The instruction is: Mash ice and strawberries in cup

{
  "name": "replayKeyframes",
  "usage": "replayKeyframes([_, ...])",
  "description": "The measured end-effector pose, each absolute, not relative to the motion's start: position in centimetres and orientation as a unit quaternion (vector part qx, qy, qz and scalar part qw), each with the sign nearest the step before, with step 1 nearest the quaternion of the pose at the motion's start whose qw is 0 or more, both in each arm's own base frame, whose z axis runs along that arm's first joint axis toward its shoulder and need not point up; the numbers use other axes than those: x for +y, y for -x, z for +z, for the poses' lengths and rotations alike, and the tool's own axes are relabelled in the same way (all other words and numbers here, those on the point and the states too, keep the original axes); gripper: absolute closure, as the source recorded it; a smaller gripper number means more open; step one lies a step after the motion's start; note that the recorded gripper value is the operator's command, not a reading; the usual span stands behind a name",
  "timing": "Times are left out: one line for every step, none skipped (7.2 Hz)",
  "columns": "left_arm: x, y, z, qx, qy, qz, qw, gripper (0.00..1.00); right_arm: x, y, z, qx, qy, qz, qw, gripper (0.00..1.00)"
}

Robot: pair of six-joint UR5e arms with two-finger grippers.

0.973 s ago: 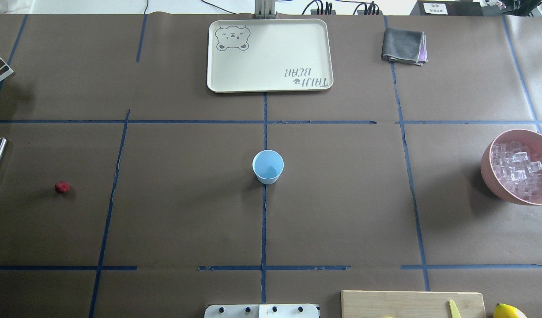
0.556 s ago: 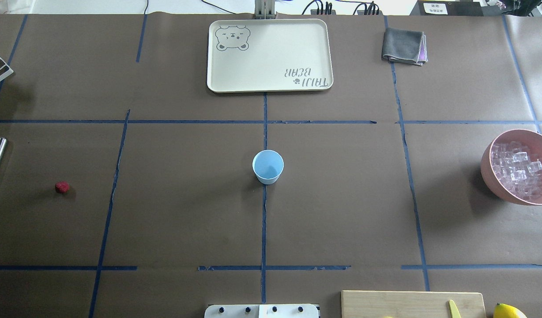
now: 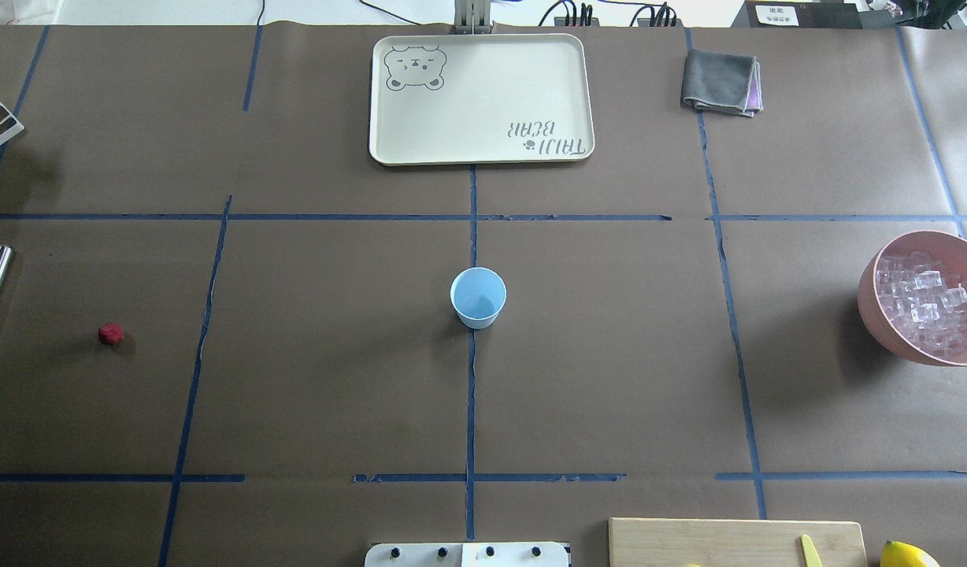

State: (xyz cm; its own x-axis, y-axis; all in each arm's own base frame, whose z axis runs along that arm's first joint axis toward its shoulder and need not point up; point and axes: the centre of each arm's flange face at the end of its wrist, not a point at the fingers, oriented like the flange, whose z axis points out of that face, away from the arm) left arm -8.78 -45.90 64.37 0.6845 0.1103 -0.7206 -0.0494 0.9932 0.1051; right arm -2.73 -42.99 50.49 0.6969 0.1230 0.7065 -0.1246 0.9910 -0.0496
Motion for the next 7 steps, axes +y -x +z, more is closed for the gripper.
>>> replayKeyframes([-45.9, 8.9, 64.4, 0.395, -0.039, 0.043, 0.917, 0.00, -42.5, 5.0, 50.7, -0.382, -0.010, 0.075, 0.921, 0.02])
replayKeyframes([-45.9, 8.9, 64.4, 0.394, -0.039, 0.042, 0.917, 0.00, -42.0, 6.6, 51.6, -0.385, -0.021, 0.076, 0.920, 0.02])
replayKeyframes([-45.9, 8.9, 64.4, 0.394, -0.039, 0.042, 0.917, 0.00, -41.8, 7.7, 52.8, -0.386, -0.023, 0.072, 0.919, 0.05])
replayKeyframes([-45.9, 8.9, 64.4, 0.394, -0.039, 0.042, 0.917, 0.00, -41.7, 8.8, 53.7, -0.385, -0.019, 0.064, 0.921, 0.10])
replayKeyframes([-45.9, 9.0, 64.4, 0.394, -0.039, 0.042, 0.917, 0.00, -41.6, 9.8, 54.2, -0.384, -0.014, 0.055, 0.922, 0.16])
replayKeyframes([-45.9, 9.0, 64.4, 0.394, -0.039, 0.042, 0.917, 0.00, -41.4, 10.7, 54.4, -0.383, -0.010, 0.046, 0.923, 0.19])
replayKeyframes([-45.9, 9.0, 64.4, 0.394, -0.040, 0.041, 0.917, 0.00, -41.3, 11.5, 54.6, -0.381, -0.006, 0.036, 0.924, 0.21])
